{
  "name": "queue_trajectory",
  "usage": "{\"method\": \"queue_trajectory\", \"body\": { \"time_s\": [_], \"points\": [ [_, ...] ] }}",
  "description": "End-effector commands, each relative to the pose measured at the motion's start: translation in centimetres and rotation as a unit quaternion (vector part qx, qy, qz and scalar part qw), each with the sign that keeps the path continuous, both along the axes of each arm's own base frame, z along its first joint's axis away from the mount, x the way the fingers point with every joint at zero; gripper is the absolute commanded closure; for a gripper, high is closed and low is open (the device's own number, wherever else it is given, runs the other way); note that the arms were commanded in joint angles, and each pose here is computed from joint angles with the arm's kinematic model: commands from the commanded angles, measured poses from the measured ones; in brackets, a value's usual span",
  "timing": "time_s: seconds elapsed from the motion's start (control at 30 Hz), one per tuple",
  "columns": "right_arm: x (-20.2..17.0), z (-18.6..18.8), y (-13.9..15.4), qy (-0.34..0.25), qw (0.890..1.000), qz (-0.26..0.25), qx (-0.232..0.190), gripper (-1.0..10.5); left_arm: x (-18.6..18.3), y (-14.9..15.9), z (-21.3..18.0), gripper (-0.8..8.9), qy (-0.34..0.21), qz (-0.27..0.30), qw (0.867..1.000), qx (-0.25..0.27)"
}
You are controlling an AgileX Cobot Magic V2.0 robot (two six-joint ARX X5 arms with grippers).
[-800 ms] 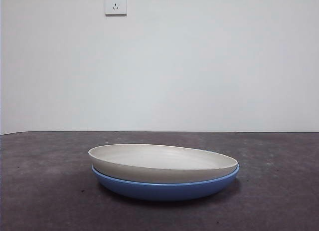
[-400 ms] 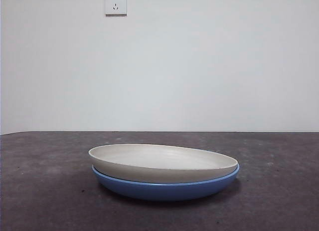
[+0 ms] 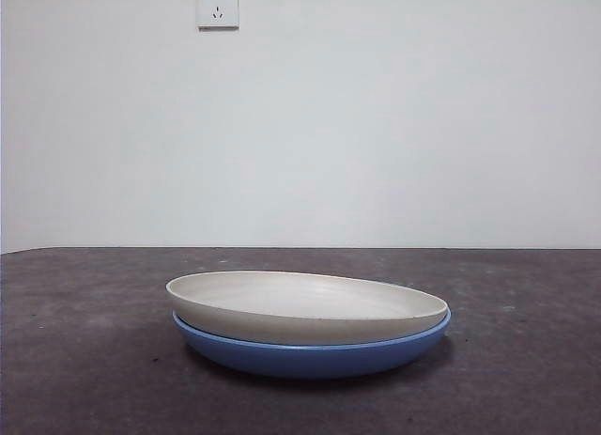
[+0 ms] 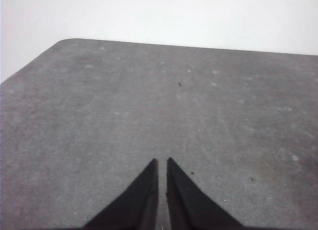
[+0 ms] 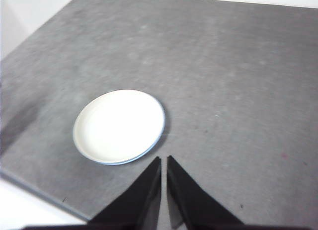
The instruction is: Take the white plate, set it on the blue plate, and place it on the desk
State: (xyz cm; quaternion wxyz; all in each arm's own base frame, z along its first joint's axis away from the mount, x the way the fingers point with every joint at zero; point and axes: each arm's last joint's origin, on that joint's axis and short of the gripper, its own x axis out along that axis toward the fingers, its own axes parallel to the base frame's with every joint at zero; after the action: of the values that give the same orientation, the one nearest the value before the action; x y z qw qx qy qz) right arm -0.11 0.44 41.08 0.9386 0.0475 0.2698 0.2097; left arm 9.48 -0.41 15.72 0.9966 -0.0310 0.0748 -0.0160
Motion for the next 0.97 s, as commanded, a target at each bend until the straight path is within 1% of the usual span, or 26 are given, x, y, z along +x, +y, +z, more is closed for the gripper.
{"method": "queue_trajectory", "body": {
  "time_s": [0.03, 0.1, 0.17, 0.23, 0.33, 0.43, 0.6, 0.67, 0.77, 0.83, 0.97],
  "points": [
    [0.5, -0.9, 0.1, 0.0, 0.999, -0.027, -0.022, 9.3, 0.1, 0.0, -0.5, 7.86, 0.002, 0.003, 1.0, -0.001],
    [1.8, -2.1, 0.3, -0.042, 0.997, -0.054, -0.037, 9.3, 0.1, 0.0, -0.5, 7.86, 0.002, 0.002, 1.0, -0.001],
    [3.3, -4.0, 0.4, -0.099, 0.991, -0.077, -0.043, 9.3, 0.1, 0.0, -0.5, 7.86, 0.002, 0.003, 1.0, -0.001],
    [5.2, -6.8, 0.3, -0.155, 0.982, -0.103, -0.037, 9.3, 0.1, 0.0, -0.5, 7.86, 0.002, 0.003, 1.0, -0.001],
    [7.3, -11.3, 0.1, -0.218, 0.967, -0.128, -0.029, 9.3, 0.1, 0.0, -0.5, 7.86, 0.002, 0.002, 1.0, -0.001],
    [8.7, -15.6, -0.1, -0.258, 0.954, -0.149, -0.038, 9.3, 0.1, 0.0, -0.5, 7.86, 0.002, 0.003, 1.0, -0.001],
    [9.5, -21.1, -0.5, -0.258, 0.939, -0.216, -0.071, 9.3, 0.1, 0.0, -0.5, 7.86, 0.002, 0.003, 1.0, -0.001],
    [9.6, -22.8, -0.7, -0.247, 0.936, -0.236, -0.08, 9.3, 0.1, 0.0, -0.5, 7.86, 0.002, 0.002, 1.0, -0.001],
    [9.7, -24.5, -0.7, -0.234, 0.94, -0.234, -0.082, 9.3, 0.1, 0.0, -0.5, 7.86, 0.002, 0.003, 1.0, -0.001],
    [9.8, -25.3, -0.6, -0.227, 0.945, -0.222, -0.08, 9.3, 0.1, 0.0, -0.5, 7.86, 0.002, 0.002, 1.0, -0.001],
    [9.8, -25.7, -0.6, -0.211, 0.95, -0.217, -0.083, 9.3, 0.1, 0.0, -0.5, 7.86, 0.002, 0.002, 1.0, -0.001]
  ]
}}
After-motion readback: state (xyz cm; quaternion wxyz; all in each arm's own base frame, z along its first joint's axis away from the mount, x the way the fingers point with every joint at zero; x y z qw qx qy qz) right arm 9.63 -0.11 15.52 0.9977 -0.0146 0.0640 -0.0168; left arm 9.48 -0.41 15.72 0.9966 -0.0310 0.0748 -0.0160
